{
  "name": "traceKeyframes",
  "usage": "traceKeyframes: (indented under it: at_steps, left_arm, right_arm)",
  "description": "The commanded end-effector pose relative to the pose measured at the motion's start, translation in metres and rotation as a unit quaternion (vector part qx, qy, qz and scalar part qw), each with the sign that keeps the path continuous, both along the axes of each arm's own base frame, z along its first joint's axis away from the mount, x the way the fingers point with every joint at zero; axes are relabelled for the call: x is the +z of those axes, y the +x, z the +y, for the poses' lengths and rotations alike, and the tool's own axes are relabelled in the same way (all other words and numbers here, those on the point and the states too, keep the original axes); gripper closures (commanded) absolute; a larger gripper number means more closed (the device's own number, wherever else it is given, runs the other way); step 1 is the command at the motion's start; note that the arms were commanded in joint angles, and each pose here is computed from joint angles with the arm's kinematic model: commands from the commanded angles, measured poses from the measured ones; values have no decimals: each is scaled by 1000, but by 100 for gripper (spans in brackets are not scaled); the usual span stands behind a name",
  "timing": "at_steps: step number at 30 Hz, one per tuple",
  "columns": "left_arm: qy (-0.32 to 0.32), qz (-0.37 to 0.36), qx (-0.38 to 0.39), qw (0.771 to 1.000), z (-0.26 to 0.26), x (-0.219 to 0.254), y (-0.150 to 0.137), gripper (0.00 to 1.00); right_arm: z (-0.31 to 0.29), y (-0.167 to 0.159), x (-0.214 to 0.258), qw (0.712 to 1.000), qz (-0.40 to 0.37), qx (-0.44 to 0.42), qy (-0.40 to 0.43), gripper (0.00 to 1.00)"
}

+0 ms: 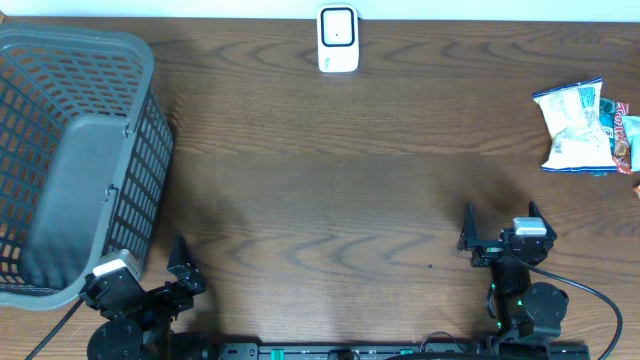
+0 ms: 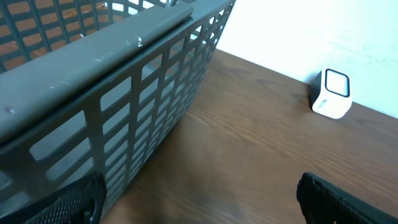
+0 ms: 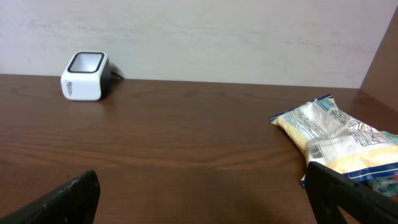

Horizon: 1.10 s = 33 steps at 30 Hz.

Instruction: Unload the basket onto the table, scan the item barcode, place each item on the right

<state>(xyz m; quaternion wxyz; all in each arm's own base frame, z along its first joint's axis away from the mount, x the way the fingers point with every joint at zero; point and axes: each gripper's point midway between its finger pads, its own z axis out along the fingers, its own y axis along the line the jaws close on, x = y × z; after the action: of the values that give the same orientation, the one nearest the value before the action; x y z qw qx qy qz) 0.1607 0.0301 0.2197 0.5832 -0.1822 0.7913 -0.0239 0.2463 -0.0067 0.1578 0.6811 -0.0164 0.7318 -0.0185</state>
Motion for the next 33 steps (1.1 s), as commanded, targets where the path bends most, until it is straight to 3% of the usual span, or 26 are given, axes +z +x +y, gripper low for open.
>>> traceKeyframes:
  at_steps: [1,26,33]
  left_arm:
    - [3,-3,8,1000,3,1,-1,2]
    - [13,6,23,1000,9,-2,-4,2]
    - [-10,-87,25,996,9,15,30,2]
  right_arm:
    - [-2,0,0,1000,0,-5,8,1]
    - [-2,0,0,1000,0,-5,8,1]
    - [-2,0,0,1000,0,-5,8,1]
